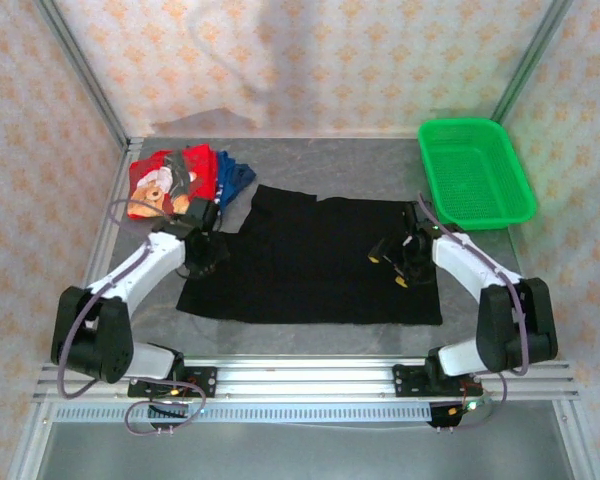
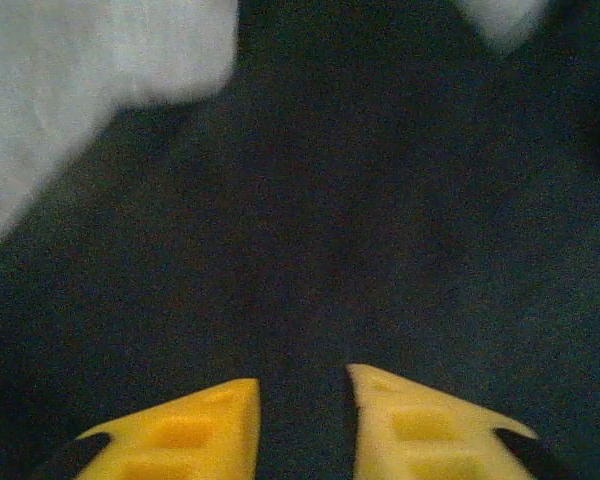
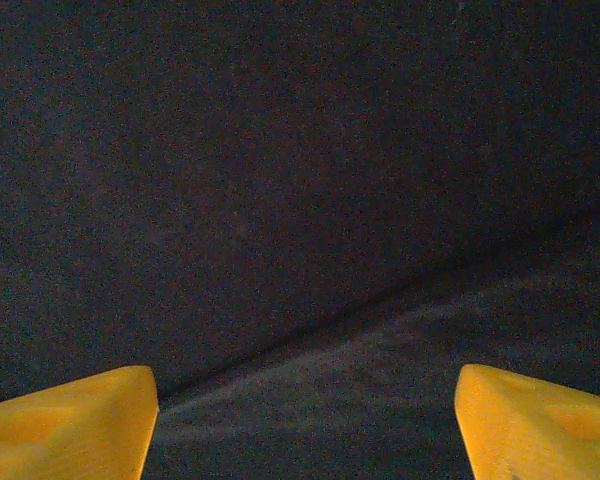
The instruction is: Fold and stack the t-shirts
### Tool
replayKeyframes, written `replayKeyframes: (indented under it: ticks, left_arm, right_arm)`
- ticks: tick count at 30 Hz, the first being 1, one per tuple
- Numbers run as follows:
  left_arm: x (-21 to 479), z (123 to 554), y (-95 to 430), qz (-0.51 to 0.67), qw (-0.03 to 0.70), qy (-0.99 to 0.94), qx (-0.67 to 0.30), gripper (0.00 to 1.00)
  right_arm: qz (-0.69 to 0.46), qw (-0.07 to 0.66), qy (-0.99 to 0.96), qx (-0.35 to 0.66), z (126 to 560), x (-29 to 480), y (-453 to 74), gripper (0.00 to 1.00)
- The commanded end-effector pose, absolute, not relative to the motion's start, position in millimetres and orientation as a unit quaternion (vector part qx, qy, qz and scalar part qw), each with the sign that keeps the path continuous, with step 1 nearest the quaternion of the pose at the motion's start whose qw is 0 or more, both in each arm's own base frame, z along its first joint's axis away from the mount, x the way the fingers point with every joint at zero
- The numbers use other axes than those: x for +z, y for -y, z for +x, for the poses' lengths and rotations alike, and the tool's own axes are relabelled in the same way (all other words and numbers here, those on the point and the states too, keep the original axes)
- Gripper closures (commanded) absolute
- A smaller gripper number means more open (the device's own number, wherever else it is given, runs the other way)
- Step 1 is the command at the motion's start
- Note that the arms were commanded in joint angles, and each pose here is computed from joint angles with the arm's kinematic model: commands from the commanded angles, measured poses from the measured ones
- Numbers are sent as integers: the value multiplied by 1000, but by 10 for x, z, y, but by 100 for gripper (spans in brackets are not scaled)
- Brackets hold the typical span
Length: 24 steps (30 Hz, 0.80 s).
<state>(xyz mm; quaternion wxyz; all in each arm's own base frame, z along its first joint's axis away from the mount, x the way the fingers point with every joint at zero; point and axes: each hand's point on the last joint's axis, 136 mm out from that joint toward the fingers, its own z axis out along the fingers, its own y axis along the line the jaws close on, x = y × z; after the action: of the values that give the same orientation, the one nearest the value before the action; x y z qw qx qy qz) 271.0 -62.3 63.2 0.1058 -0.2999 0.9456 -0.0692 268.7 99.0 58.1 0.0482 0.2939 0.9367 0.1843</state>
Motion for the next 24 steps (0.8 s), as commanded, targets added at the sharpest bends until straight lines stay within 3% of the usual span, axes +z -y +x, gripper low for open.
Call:
replayKeyframes:
  ticks: [1, 9, 18, 21, 24]
  left_arm:
    - [268, 2566, 669, -333, 65, -938, -76, 78]
    - [-32, 1995, 240, -386, 10, -922, 7, 79]
    - [-33, 1438, 178, -420, -20, -907, 10, 75]
    - [79, 1421, 228, -424, -16, -905, -10, 69]
    - [322, 1649, 276, -423, 20, -905, -40, 52]
  right_arm:
    - [298, 53, -941, 151, 2712, 420, -949, 23]
    - [253, 21, -964, 81, 2493, 115, -1072, 26]
    - [239, -36, -970, -2, 1990, 9, -1024, 27]
    - [244, -51, -968, -16, 1845, 29, -990, 27]
    - [242, -27, -970, -6, 1926, 157, -1003, 26]
